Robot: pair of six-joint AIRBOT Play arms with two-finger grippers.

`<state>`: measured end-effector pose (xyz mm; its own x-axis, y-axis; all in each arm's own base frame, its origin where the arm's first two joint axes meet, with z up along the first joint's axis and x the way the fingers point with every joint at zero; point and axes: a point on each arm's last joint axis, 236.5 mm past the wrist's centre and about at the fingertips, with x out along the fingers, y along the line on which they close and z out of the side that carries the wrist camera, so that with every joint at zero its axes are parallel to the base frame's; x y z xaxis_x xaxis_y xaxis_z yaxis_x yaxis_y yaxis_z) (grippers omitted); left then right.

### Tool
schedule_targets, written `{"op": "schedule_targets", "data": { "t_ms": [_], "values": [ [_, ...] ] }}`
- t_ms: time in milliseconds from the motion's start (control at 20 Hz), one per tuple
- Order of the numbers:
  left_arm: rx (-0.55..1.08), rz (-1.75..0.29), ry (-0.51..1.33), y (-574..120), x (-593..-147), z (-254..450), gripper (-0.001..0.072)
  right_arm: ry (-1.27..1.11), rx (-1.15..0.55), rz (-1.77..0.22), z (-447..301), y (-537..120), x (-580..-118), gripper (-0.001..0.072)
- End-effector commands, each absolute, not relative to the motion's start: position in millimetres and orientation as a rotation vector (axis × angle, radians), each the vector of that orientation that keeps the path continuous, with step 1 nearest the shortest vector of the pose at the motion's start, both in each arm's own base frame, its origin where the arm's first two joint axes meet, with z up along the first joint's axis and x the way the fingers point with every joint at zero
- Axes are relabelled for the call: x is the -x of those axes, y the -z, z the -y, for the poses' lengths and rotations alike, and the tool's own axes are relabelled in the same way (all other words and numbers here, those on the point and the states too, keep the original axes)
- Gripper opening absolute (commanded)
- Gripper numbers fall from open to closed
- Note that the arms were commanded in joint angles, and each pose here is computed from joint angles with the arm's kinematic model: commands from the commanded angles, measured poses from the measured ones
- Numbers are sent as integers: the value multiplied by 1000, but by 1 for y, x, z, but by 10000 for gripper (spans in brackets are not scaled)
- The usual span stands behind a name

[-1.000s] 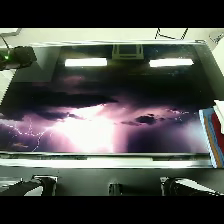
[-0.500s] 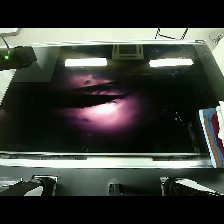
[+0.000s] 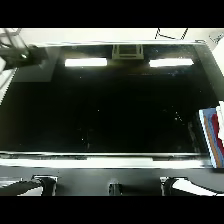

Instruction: Fold the clothes and pants, and hang the long-sleeved shirts on hangers.

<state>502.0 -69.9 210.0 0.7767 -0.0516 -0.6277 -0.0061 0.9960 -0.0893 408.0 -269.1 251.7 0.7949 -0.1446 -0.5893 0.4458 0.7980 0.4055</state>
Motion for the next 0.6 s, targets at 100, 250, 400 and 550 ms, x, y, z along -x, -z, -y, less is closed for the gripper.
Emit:
{"op": "schedule_targets", "data": {
  "t_ms": [100,250,400,550],
  "values": [
    [19,-1288,39,-59,-437,81,710,-169,-473,-1238,29,-129,-435,667],
    [24,-1330,116,-24,-411,105,709,-173,-511,-1418,-15,-74,-420,667],
    [16,-1347,120,-17,-406,106,709,-132,-488,-1449,-25,-52,-419,667],
    [14,-1348,117,-16,-406,106,709,-146,-491,-1451,-30,-53,-418,667]
  ]
}}
